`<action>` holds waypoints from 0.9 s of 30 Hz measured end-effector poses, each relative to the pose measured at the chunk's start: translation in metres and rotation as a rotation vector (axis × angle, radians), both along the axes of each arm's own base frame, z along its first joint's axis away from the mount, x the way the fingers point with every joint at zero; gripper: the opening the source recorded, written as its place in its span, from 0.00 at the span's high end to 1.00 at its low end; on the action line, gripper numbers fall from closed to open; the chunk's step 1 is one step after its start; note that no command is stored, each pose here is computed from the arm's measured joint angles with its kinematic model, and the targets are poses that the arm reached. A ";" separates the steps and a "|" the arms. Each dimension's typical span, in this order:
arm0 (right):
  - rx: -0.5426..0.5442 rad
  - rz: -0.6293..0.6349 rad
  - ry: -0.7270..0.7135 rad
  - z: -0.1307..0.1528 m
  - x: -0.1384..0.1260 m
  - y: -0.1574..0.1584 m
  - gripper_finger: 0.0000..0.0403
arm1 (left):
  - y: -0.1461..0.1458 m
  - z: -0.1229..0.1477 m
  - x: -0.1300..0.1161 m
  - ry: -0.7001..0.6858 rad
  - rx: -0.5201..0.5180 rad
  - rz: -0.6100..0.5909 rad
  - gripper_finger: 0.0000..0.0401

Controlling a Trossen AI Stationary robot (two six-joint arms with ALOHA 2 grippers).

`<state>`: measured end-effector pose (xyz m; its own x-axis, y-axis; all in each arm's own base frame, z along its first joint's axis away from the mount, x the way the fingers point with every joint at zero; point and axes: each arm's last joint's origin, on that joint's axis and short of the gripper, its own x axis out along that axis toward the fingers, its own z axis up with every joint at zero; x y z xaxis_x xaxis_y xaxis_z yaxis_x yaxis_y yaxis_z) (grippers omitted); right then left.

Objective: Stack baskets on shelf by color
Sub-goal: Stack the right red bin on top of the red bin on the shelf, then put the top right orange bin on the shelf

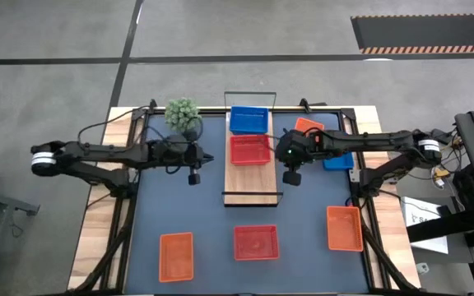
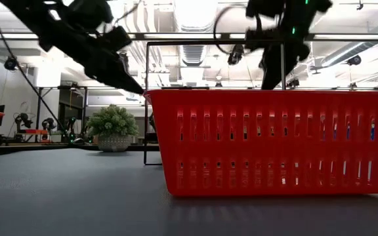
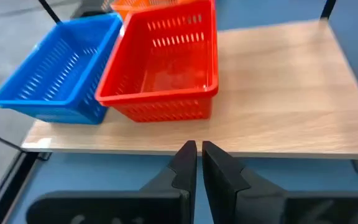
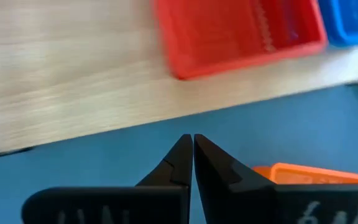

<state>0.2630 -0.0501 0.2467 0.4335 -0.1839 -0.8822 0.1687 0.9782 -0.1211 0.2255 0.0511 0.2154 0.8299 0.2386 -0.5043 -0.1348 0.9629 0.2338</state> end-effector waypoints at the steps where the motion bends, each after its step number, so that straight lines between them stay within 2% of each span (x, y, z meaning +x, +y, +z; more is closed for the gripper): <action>1: -0.002 -0.020 -0.006 -0.006 -0.002 -0.006 0.98 | 0.001 -0.002 0.005 0.017 -0.003 0.000 0.98; 6: -0.011 -0.080 -0.040 -0.026 -0.003 -0.027 0.98 | 0.007 -0.011 0.030 0.091 0.010 -0.015 0.98; 11: 0.015 -0.038 -0.065 -0.037 0.008 -0.032 0.98 | 0.017 -0.015 0.047 0.103 0.010 0.007 0.98; 20: 0.032 -0.012 -0.093 -0.031 0.028 -0.034 0.98 | 0.020 -0.021 0.055 0.118 0.006 0.015 0.98; 27: 0.035 -0.022 -0.087 -0.030 0.028 -0.034 0.98 | 0.021 -0.019 0.053 0.102 0.004 0.023 0.98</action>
